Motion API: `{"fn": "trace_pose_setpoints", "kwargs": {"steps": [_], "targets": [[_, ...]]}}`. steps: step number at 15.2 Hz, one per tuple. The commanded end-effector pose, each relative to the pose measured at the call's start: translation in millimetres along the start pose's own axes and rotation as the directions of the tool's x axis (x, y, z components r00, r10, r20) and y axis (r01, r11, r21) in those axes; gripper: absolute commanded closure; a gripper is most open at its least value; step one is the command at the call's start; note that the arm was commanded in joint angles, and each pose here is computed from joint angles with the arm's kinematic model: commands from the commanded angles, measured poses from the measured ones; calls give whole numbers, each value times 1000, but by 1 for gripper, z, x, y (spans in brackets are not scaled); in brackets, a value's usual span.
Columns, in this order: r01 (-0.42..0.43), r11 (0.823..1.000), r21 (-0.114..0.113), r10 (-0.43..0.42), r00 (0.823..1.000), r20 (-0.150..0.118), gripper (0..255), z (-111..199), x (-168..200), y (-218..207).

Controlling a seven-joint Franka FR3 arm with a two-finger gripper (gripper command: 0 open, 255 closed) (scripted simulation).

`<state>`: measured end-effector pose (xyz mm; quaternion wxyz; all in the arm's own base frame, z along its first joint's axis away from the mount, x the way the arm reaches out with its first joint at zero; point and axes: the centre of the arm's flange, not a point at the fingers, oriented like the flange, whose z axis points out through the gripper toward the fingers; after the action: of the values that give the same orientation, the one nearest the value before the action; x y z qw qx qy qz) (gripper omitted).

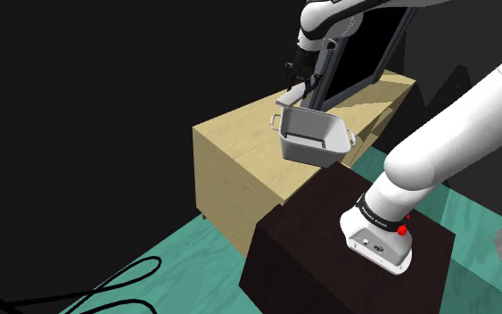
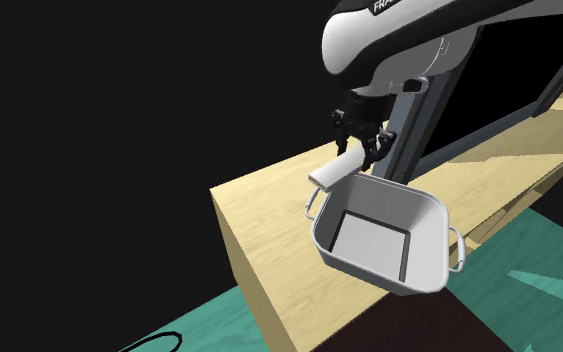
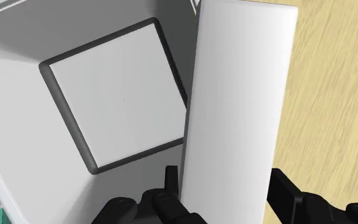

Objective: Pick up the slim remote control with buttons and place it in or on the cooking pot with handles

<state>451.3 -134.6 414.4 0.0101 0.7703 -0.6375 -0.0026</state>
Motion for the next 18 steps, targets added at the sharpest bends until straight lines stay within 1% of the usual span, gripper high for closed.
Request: {"fn": "trace_pose_setpoints", "kwargs": {"steps": [1, 7, 8, 18], "targets": [[1, 1000, 1, -1, 1000, 0, 255, 2, -5, 26], [1, 1000, 1, -1, 1000, 0, 255, 2, -11, 105], [1, 1000, 1, -1, 1000, 0, 255, 2, -12, 112], [1, 1000, 1, -1, 1000, 0, 255, 55, -12, 111]]}}
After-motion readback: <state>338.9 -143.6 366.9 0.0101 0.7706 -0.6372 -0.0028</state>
